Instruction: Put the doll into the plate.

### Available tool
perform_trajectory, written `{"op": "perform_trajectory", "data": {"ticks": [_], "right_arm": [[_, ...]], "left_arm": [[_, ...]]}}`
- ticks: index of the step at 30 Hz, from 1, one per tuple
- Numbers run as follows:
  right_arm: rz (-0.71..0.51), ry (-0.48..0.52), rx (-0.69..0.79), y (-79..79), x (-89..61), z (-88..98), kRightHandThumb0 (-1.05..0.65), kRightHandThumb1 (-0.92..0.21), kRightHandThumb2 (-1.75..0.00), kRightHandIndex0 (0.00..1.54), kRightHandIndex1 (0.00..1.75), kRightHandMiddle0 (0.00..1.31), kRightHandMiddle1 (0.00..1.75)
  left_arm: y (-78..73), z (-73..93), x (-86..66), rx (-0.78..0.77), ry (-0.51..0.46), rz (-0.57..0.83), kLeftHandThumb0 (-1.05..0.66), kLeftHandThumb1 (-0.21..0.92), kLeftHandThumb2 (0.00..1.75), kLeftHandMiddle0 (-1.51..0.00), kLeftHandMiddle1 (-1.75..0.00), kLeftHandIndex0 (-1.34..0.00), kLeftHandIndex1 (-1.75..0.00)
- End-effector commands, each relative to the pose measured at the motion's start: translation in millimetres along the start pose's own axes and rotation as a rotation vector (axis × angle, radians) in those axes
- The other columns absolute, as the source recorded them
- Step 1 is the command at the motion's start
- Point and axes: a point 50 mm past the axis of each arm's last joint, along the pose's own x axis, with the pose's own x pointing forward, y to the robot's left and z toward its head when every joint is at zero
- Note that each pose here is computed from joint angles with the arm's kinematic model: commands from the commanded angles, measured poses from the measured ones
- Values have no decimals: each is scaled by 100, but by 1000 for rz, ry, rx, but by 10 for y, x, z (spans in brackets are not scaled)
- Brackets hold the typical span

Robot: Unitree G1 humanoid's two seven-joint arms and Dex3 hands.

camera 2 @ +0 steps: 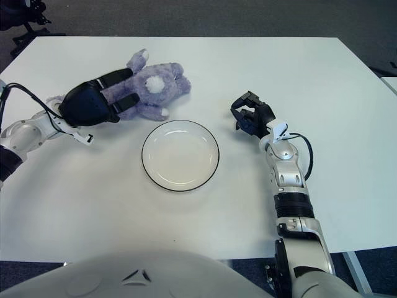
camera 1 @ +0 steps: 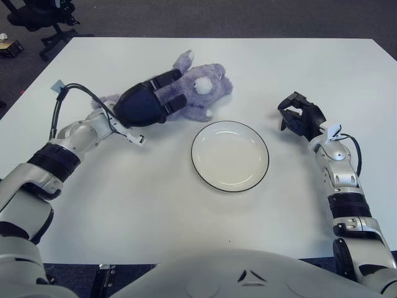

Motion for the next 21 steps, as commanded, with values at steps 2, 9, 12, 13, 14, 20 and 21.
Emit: {"op": "perform_trajectory", "data": {"ticks": [2,9,12,13,14,20,21], "right_arm": [[42,168,-4,76,-126,-304,-35,-92,-40,74,172,32,162],[42,175,-8,62,-121,-305,-35,-92,-41,73,171,32,162],[41,178,-8,50,-119,-306,-35,-92,-41,73,171,32,162],[41,178,-9,43,-117,-307,-35,-92,-41,73,171,32,162],[41,179,-9,36,-117,-308,-35,-92,-41,73,171,32,162],[38,180,-8,12,-114,-308,-35,-92,-41,72,170,32,162],[39,180,-8,12,-114,-309,-35,-92,-41,72,170,32,162]], "left_arm": [[68,-47,41,-45,13,25,-43,92,6,-53,0,-63,-15],[163,-70,47,-109,23,49,-45,92,9,-48,0,-63,-13],[189,-60,57,-157,33,64,-48,92,10,-47,0,-63,-12],[200,-51,62,-198,46,73,-48,92,10,-47,0,-63,-12],[208,-44,67,-228,54,80,-50,92,11,-47,0,-63,-12],[238,-28,76,-327,92,94,-52,92,12,-49,-1,-64,-11],[240,-28,76,-329,93,93,-52,92,13,-49,-1,-64,-11]]}}
